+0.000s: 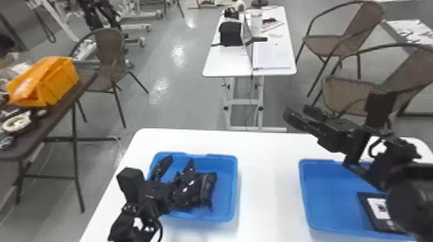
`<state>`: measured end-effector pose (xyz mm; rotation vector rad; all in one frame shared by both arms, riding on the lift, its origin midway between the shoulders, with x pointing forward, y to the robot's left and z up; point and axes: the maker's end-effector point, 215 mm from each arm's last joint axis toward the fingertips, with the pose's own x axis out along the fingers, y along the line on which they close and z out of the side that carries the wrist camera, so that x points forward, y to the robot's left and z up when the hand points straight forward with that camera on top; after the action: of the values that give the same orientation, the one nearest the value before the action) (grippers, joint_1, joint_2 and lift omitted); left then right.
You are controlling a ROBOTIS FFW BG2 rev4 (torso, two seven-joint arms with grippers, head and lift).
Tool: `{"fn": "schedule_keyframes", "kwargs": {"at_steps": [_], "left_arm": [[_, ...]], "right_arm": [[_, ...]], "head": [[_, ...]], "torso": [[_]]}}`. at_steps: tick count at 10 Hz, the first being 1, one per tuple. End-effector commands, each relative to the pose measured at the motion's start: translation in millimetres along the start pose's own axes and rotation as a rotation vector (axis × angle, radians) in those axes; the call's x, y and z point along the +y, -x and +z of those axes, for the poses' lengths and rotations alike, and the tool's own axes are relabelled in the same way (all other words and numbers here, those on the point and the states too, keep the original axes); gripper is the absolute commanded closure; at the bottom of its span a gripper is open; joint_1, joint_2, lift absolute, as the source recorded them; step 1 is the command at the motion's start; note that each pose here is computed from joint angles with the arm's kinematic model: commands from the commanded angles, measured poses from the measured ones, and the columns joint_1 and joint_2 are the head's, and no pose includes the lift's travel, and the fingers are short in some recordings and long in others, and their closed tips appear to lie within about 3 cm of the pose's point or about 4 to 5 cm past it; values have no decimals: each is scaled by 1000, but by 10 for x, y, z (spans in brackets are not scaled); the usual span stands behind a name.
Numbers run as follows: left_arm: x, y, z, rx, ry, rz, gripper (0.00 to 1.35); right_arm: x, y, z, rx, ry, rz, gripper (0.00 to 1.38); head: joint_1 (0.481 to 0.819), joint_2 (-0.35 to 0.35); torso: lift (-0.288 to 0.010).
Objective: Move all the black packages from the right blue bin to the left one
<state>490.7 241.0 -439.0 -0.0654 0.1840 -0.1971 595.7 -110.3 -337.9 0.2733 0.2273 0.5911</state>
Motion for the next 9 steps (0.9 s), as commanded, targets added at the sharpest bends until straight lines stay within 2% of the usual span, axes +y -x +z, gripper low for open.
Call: {"fn": "schedule_keyframes", "kwargs": {"at_steps": [1, 2, 4, 5, 6, 9], "left_arm": [[37, 42, 78, -17, 21, 8, 140], [109, 74, 271, -44, 29, 19, 136], [371, 163, 686, -122, 26, 62, 65], [425, 193, 818, -133, 10, 71, 65], [412, 190, 897, -145, 7, 69, 65], [309, 153, 908, -146, 52, 47, 65]], "right_arm": [[-217, 182, 6, 3, 17, -66, 492], [-512, 399, -47, 34, 41, -179, 495], [-926, 896, -434, 87, -3, -405, 492], [-1048, 1098, -720, 139, -52, -467, 492], [-1175, 1270, -927, 189, -73, -516, 492], [-1439, 1648, -1372, 326, -77, -636, 496]], "head": [[695, 133], [695, 125], [695, 72], [695, 55], [695, 51], [695, 9]], "torso": [[0], [0], [0], [0], [0], [0]]}}
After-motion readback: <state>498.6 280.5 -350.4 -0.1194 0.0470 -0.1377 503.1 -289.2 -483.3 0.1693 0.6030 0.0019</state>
